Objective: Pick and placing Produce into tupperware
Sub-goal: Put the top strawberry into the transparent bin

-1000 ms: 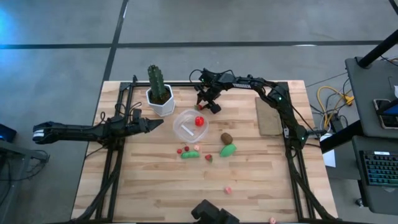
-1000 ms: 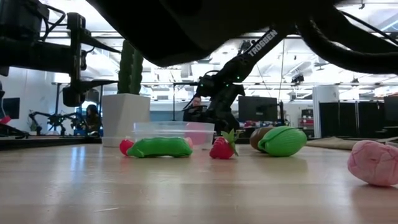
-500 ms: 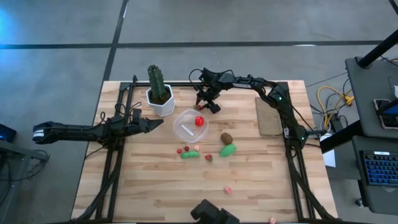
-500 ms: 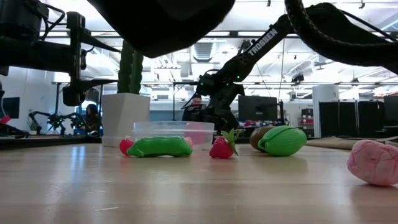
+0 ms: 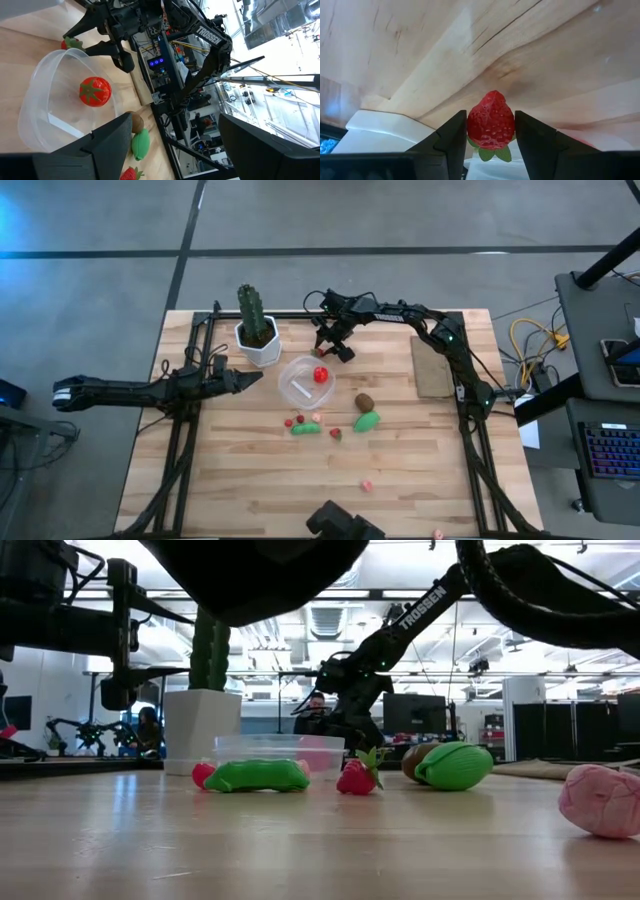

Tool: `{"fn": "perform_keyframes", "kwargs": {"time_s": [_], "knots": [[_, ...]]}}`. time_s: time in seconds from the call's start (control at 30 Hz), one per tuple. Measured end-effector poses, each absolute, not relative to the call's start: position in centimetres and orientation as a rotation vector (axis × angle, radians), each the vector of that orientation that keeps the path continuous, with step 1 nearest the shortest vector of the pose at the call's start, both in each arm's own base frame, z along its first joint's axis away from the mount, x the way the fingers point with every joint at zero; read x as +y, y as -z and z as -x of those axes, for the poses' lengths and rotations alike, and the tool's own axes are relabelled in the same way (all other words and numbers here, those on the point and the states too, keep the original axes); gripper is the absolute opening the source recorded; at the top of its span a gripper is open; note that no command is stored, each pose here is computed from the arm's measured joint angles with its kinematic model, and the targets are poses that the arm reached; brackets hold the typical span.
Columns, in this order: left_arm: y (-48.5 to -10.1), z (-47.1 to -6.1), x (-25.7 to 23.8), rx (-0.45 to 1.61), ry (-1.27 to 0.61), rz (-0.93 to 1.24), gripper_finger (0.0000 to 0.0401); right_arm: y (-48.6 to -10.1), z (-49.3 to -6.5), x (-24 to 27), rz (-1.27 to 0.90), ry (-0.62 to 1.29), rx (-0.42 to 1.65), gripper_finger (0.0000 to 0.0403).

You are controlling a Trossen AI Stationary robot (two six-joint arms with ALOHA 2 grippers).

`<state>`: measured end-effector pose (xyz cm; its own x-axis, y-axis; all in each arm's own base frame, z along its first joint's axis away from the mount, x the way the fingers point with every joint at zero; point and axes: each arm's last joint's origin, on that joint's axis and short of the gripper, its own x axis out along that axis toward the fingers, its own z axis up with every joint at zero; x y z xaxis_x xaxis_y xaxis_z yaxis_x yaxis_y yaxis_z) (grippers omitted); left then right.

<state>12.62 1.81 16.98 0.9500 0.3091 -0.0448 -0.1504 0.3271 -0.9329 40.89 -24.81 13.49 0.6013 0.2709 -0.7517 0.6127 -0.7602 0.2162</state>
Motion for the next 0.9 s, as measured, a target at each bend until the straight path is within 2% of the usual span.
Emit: {"fn": "perform_keyframes", "kwargs": {"time_s": [0.53,0.9], "knots": [[-17.0,-12.6,1.8,-0.147,-0.298,1.204,0.0283,-13.5,-40.8,-24.9,-2.370,0.990,0.717,0.0152],[-17.0,-12.6,1.8,-0.146,-0.296,1.204,0.0283,-15.6,-39.4,-26.4,-2.325,0.966,0.662,0.0152]]}}
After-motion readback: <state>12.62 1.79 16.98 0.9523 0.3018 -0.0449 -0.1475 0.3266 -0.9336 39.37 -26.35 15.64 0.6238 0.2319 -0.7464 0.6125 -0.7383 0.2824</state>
